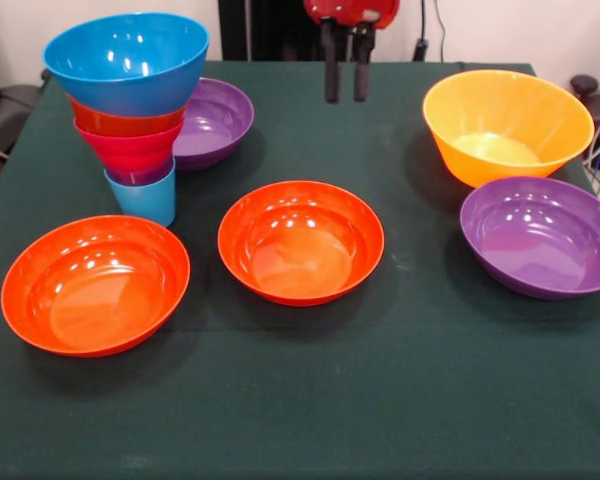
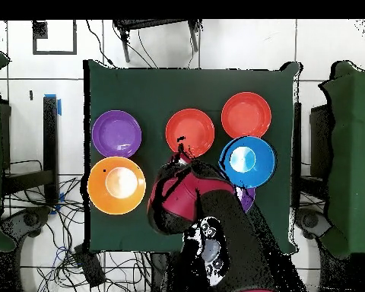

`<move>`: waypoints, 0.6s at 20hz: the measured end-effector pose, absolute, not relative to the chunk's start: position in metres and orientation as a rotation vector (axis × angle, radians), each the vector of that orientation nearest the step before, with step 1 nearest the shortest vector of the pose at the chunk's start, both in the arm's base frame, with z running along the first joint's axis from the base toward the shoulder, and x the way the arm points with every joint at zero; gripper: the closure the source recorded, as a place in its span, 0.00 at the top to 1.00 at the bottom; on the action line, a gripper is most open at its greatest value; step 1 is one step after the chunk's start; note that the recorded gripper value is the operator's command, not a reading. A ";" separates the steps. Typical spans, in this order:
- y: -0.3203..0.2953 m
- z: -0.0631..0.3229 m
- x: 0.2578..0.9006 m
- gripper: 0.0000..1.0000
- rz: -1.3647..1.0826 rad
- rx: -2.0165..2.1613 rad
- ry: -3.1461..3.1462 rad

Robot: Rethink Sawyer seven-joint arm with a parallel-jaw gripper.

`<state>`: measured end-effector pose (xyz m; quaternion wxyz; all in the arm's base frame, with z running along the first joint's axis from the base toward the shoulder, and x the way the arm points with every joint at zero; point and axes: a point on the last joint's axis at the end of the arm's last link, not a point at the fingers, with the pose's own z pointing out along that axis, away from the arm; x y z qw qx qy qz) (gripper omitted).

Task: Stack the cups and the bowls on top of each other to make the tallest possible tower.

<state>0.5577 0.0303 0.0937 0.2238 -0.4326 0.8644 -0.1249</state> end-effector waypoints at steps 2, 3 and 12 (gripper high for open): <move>0.029 0.084 0.558 1.00 -0.361 -1.203 2.395; 0.029 0.080 0.559 1.00 -0.364 -1.207 2.396; 0.030 0.044 0.558 1.00 -0.374 -1.257 2.387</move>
